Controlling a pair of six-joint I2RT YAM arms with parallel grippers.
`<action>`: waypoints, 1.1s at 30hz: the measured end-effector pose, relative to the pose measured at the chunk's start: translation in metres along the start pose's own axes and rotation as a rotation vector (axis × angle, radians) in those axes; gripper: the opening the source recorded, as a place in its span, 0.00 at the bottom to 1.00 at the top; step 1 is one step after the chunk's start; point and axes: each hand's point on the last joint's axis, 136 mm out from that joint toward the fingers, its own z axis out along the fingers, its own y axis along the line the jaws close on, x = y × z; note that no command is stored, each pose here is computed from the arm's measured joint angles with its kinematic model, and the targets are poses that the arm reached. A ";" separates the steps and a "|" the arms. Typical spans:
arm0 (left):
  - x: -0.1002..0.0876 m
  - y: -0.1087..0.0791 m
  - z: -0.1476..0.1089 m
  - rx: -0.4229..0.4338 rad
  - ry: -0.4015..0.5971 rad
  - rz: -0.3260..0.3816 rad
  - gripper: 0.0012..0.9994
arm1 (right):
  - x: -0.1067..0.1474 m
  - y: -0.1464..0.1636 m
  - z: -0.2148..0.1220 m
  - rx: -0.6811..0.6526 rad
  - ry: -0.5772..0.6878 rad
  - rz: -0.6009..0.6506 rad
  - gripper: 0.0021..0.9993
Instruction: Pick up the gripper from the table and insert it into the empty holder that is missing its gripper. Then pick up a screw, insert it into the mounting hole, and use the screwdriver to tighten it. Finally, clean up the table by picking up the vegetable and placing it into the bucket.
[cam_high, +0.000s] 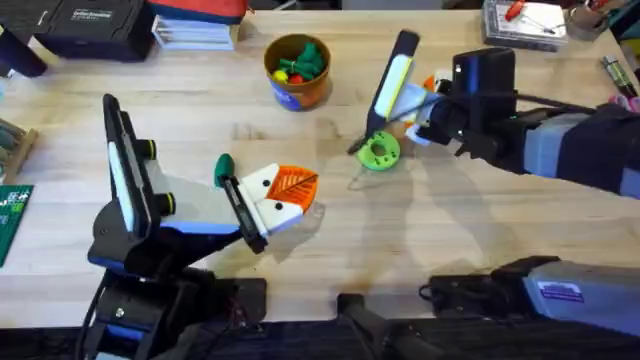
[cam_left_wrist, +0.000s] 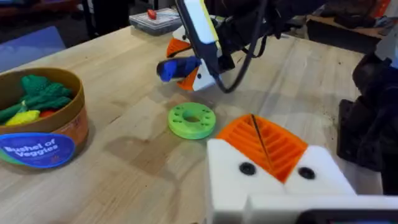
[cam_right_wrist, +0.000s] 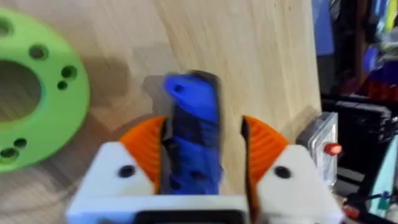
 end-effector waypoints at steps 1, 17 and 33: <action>0.000 0.000 0.000 0.000 0.000 0.000 0.00 | 0.000 -0.001 0.000 0.003 0.001 0.023 0.70; 0.000 0.000 0.000 0.000 0.000 0.005 0.39 | -0.005 -0.020 -0.043 0.040 -0.044 0.498 0.99; -0.002 0.004 -0.001 -0.031 0.003 -0.033 0.99 | -0.059 -0.030 -0.125 0.034 -0.308 0.769 0.99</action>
